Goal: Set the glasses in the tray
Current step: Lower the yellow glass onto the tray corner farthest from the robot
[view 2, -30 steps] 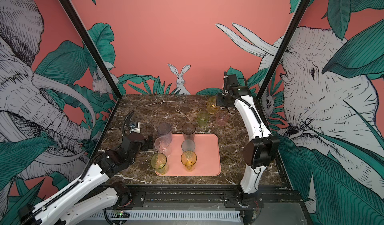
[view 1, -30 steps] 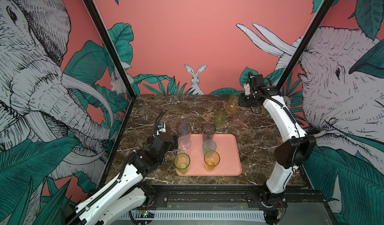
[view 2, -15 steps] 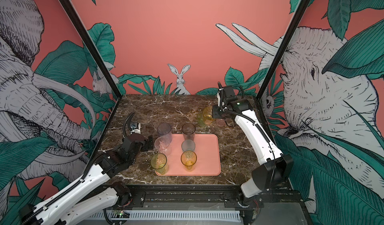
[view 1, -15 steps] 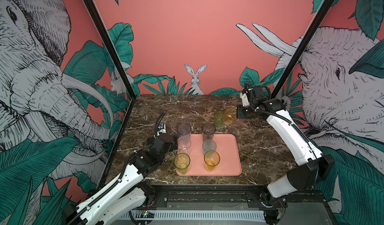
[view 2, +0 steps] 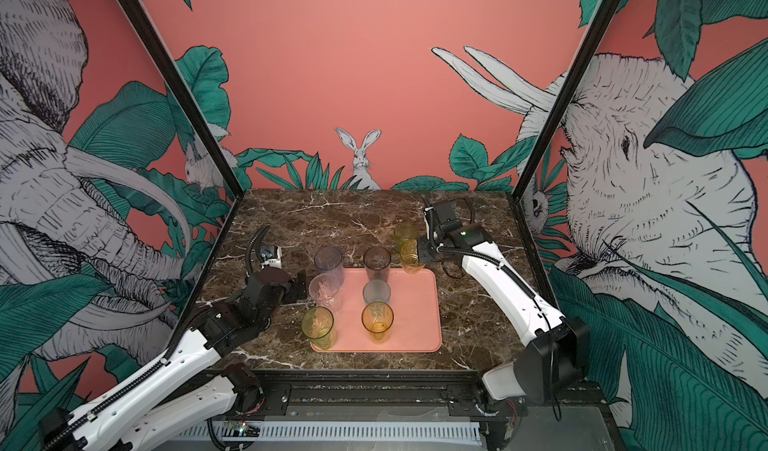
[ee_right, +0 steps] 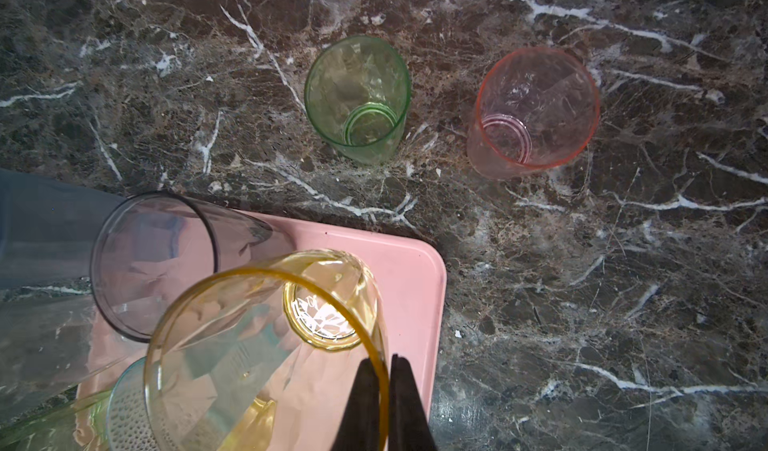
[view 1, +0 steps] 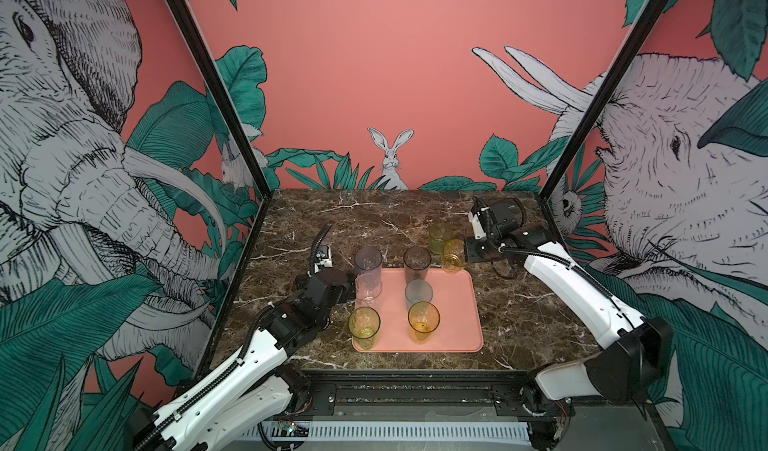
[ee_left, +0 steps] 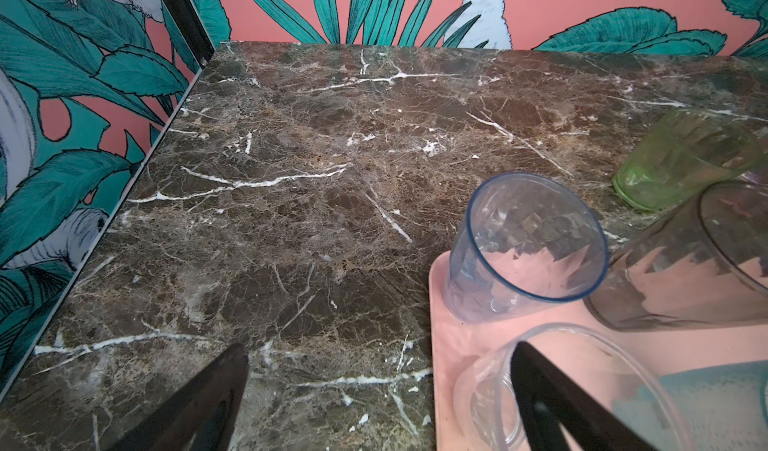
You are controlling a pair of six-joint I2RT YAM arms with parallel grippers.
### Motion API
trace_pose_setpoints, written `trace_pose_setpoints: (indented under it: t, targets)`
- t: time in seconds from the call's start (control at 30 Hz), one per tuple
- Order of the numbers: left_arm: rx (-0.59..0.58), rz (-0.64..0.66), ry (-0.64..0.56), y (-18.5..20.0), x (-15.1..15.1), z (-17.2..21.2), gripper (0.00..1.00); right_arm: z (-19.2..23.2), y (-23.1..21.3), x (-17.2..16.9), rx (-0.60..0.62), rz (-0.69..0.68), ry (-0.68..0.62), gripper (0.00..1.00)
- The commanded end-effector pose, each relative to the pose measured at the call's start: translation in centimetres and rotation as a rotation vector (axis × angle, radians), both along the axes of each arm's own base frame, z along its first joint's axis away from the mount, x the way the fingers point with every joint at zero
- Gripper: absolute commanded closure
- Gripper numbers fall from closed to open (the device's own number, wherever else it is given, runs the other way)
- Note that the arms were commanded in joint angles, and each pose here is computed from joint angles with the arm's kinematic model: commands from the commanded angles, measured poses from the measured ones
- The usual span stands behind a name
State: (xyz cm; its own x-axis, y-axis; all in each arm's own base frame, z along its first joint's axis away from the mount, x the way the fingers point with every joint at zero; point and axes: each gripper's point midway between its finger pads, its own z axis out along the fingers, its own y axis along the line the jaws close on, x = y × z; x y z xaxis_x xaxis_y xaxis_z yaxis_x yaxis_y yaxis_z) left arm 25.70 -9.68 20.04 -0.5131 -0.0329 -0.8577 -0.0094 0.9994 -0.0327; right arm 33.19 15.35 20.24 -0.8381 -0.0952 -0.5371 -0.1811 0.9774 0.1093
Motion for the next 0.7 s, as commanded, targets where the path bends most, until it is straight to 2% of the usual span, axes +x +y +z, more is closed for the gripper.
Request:
trace_pose_setpoints:
  t: [0.0,0.67]
  targets:
    - [-0.008,0.013,-0.002,0.2,0.1,-0.2,0.01,0.6,0.3,0.8,0.019,-0.017,-0.075,1.00]
    - [-0.012,0.012,0.006,0.2,0.0,-0.8,0.01,-7.1,0.5,1.4,-0.033,-0.032,0.032,1.00]
